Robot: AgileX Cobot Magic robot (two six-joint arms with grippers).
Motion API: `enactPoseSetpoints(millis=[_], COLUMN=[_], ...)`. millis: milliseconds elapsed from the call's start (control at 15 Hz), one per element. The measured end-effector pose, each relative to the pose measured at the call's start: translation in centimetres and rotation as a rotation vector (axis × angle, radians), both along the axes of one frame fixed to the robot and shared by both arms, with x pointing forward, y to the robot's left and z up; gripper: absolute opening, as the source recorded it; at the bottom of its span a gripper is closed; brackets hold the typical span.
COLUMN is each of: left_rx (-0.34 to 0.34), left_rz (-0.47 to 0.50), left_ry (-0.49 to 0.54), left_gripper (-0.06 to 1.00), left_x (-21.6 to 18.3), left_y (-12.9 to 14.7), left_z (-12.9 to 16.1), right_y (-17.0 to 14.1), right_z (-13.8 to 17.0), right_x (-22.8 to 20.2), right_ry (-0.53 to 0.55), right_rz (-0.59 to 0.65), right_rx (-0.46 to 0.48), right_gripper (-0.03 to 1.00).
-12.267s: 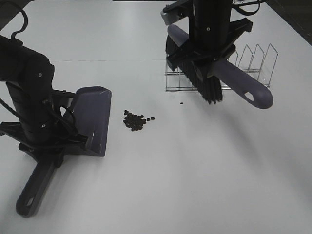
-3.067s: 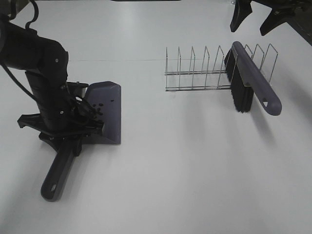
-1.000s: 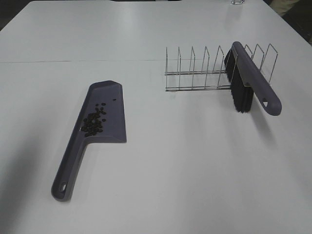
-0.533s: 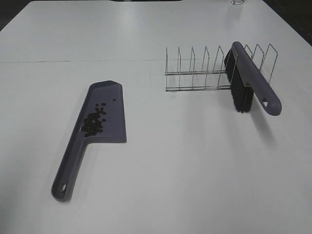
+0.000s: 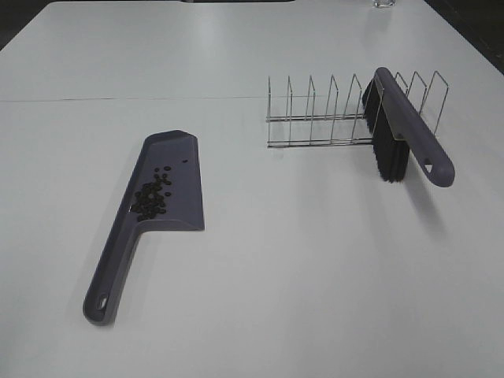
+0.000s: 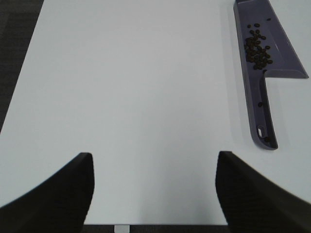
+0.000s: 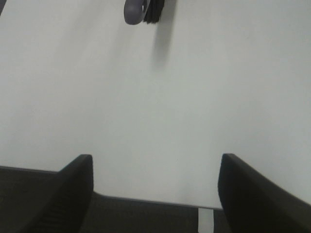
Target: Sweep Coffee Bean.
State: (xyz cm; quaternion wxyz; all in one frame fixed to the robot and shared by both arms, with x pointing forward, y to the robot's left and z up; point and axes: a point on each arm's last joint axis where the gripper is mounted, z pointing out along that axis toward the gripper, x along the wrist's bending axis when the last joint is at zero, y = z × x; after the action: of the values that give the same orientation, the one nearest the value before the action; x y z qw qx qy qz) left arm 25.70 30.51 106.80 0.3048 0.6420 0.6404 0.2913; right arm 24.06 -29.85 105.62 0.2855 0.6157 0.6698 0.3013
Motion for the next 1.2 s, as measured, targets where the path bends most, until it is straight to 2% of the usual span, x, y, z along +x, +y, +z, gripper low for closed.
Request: enactPoseSetpoints(millis=[67,133,333,467,600,1200], left_rx=[0.006,0.012,-0.009,-0.024,-0.031,-0.026], left_rz=[-0.003,-0.012,-0.023,-0.039,-0.050,-0.081], left_ry=[-0.036,-0.114,-0.193,-0.190,-0.213,-0.229], left_gripper=[0.65,0.65,0.65,0.65,0.65,0.65], left_x=[-0.7,-2.0,-3.4,-3.4,-3.0,-2.7], left_y=[0.1,0.3,0.2,0.0,-0.1,-0.3], left_z=[-0.1,-0.1,-0.3,-0.7,-1.0,-1.2], right_y=[-0.1,-0.1,-0.1,-0.1,-0.1,0.0], right_z=[-0.2,-0.3,-0.7,-1.7,-1.8,-2.0], right_x=[-0.7,-2.0,-1.9,-1.4,-0.7,-0.5], right_ry=[-0.044,-0.126,-0.119,-0.087,-0.145,-0.149], right_rz=[0.000,0.000,0.000,0.000,-0.001,-0.001], right_rx=[0.003,0.009,0.008,0.006,0.011,0.011], right_gripper=[0.63,0.63,0.63,0.63,0.63,0.63])
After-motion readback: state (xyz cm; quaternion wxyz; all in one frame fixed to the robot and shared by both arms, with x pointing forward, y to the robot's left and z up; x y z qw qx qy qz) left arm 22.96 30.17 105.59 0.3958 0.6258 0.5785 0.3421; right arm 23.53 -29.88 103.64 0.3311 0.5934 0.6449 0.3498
